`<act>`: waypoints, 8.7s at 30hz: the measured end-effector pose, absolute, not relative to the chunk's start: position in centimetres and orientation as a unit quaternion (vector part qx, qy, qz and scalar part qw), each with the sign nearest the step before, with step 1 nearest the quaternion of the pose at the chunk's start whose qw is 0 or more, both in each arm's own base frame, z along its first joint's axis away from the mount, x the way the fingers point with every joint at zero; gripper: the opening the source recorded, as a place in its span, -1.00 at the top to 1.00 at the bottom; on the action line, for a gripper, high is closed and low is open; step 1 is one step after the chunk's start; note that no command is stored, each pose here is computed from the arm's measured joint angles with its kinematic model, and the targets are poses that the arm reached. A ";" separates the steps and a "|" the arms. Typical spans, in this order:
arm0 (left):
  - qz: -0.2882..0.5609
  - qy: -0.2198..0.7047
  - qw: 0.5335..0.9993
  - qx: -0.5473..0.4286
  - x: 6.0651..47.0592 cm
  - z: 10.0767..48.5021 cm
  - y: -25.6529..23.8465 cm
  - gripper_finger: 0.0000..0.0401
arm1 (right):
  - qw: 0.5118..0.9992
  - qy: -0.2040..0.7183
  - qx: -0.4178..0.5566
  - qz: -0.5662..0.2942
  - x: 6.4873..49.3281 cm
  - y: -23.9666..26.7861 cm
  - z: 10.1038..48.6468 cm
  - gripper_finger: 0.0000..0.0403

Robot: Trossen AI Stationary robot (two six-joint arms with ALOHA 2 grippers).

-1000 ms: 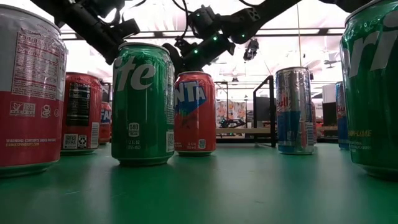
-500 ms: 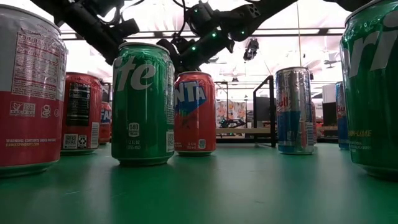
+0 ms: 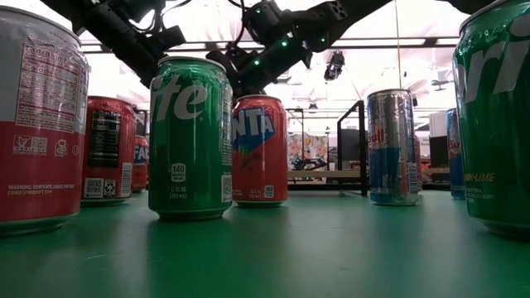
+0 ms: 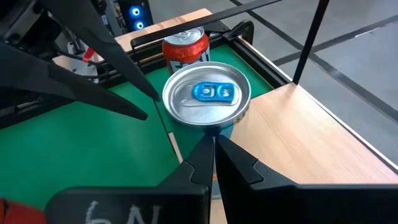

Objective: Pick and place cans onto a shelf
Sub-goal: Put the top left blue silver soda can on the shelf

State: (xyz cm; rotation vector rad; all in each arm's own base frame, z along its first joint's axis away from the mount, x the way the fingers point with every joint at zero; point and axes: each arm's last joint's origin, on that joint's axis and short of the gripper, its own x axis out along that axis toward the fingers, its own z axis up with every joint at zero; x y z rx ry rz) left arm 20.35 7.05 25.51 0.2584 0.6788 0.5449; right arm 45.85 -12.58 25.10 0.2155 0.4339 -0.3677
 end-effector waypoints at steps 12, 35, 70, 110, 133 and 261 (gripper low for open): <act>0.248 0.364 0.891 0.108 19.8 24.9 6.8 0.82 | 0.949 0.231 0.100 -0.190 45.6 -12.8 24.8 0.96; 0.261 0.343 0.897 0.100 20.8 24.7 7.2 0.82 | 0.960 0.199 0.050 -0.192 45.8 -13.4 25.5 0.96; 0.251 0.343 0.902 0.081 20.9 24.5 7.2 0.82 | 0.963 0.163 0.076 -0.200 46.1 -16.7 23.8 0.96; 0.263 0.318 0.909 0.058 18.4 27.0 6.6 0.82 | 0.957 0.200 0.066 -0.200 46.3 -14.8 23.6 0.96; 0.144 0.306 0.940 0.043 18.7 27.1 5.9 0.82 | 0.951 0.246 0.070 -0.172 46.3 -12.1 23.4 0.96; 0.277 0.376 0.884 0.001 20.7 22.9 7.0 0.82 | 0.962 0.254 0.020 -0.098 44.0 -10.5 27.7 0.96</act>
